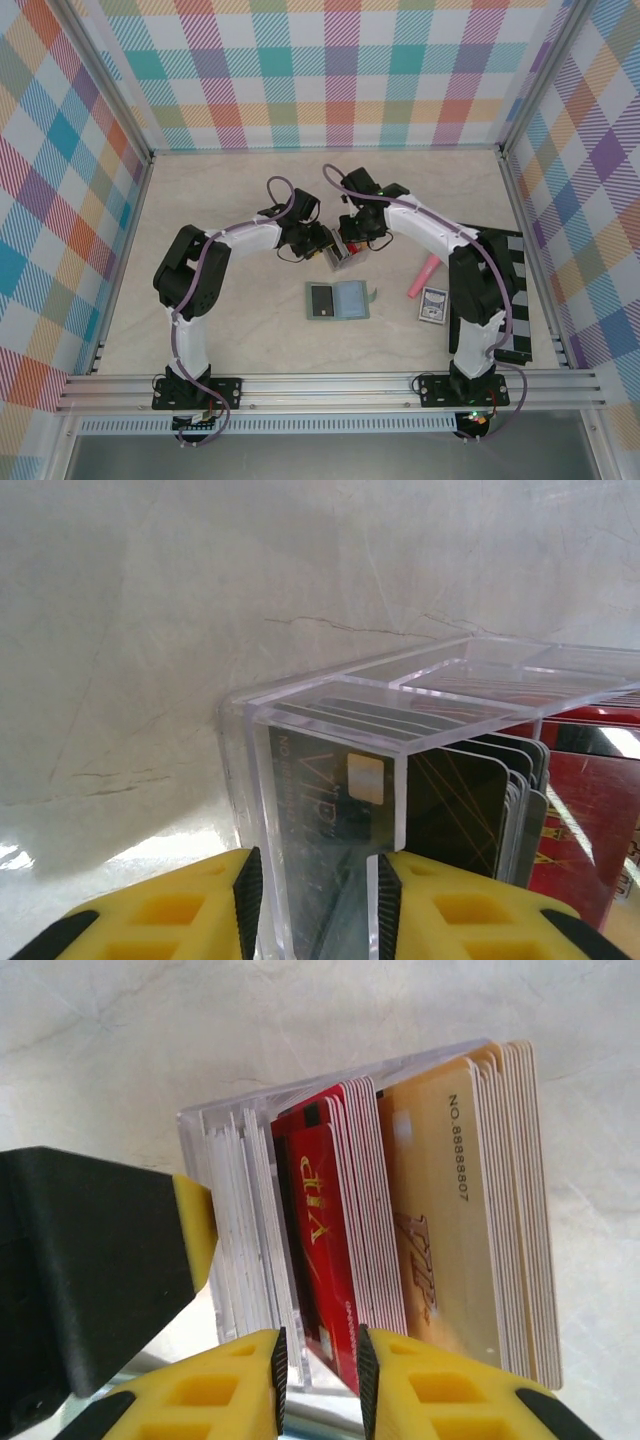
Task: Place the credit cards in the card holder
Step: Pick up several credit cards from the storage box.
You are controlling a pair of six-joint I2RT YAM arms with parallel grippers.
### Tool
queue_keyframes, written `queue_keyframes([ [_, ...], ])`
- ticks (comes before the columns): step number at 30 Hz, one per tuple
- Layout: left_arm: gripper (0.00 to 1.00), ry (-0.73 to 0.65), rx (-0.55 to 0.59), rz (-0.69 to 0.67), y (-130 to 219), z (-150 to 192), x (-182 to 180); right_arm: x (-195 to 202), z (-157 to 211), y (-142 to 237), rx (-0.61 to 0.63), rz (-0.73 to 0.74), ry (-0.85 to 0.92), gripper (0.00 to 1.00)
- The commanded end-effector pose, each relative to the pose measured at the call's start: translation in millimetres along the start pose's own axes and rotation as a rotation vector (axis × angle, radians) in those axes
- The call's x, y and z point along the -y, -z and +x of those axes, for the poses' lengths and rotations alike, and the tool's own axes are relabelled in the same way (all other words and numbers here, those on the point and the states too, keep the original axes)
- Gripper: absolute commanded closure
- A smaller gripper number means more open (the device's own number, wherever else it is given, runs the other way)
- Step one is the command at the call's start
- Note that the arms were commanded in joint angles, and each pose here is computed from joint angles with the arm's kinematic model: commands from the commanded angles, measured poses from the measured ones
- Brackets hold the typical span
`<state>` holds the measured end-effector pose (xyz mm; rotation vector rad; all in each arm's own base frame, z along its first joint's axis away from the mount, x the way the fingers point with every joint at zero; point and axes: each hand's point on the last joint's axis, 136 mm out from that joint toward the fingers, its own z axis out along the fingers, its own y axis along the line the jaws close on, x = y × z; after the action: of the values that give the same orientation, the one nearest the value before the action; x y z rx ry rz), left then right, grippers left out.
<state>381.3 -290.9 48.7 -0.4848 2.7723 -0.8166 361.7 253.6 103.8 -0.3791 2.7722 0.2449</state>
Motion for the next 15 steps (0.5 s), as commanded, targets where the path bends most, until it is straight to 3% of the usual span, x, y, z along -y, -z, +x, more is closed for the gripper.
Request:
queue_keyframes([
  [1, 0.66, -0.013, -0.027, -0.084, -4.6, 4.7, -24.1, 14.6, -1.8, -2.3, -0.007, 0.160, 0.085, 0.71],
  [15, 0.67, -0.015, -0.030, -0.044, -6.6, 7.3, -20.9, 14.1, -4.7, -26.0, -0.031, 0.216, 0.160, 0.67],
])
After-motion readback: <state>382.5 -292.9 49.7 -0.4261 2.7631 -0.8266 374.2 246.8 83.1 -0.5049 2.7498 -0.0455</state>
